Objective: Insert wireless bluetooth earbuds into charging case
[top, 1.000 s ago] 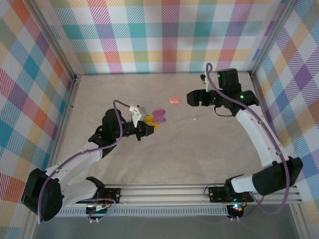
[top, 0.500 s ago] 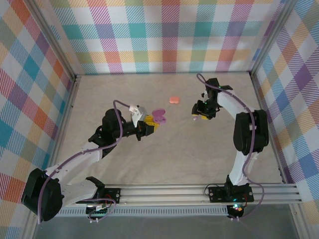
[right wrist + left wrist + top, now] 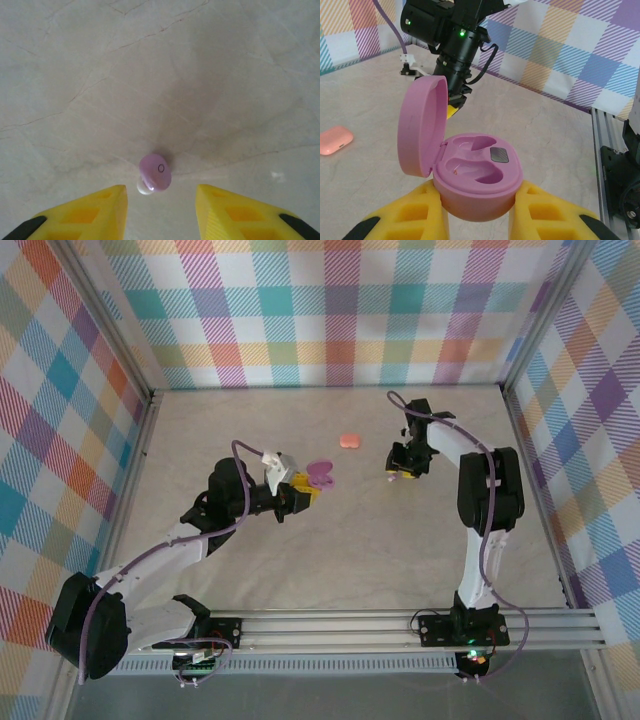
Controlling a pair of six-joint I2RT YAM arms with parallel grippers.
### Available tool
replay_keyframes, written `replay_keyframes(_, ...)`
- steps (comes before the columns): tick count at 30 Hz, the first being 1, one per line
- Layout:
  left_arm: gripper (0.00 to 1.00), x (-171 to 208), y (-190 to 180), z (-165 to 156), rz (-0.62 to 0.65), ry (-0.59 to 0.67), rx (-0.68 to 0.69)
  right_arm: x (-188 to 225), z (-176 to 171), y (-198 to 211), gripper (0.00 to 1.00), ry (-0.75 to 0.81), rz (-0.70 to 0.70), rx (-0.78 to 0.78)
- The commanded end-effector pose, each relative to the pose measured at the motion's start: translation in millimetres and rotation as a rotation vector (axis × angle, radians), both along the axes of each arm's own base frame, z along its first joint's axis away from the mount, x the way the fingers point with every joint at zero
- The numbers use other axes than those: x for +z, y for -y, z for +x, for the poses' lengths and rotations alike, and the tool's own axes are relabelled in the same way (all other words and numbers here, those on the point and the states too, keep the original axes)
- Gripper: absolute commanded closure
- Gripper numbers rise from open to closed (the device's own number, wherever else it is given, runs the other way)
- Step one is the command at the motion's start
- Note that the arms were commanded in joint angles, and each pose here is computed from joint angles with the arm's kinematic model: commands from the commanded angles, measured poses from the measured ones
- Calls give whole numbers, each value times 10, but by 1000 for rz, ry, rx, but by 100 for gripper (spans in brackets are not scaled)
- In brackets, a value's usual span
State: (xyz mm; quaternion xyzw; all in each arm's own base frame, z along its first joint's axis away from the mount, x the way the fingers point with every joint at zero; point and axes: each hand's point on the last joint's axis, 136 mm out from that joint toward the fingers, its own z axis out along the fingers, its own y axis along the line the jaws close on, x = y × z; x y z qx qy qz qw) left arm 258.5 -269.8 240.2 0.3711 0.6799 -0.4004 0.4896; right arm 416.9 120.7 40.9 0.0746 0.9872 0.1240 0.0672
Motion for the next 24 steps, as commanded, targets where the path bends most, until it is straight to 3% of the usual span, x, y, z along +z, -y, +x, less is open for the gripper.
replay_keyframes(1, 80, 49, 16, -8, -3, 25, -16, 22, 78, -25, 60, 18, 10, 30)
replay_keyframes(18, 81, -3, 39, 18, 5, 13, -22, -112, -40, -97, 65, -33, 13, 80)
replay_keyframes(24, 81, 6, 35, 12, 6, 15, -23, -145, -77, -137, 71, -42, 2, 100)
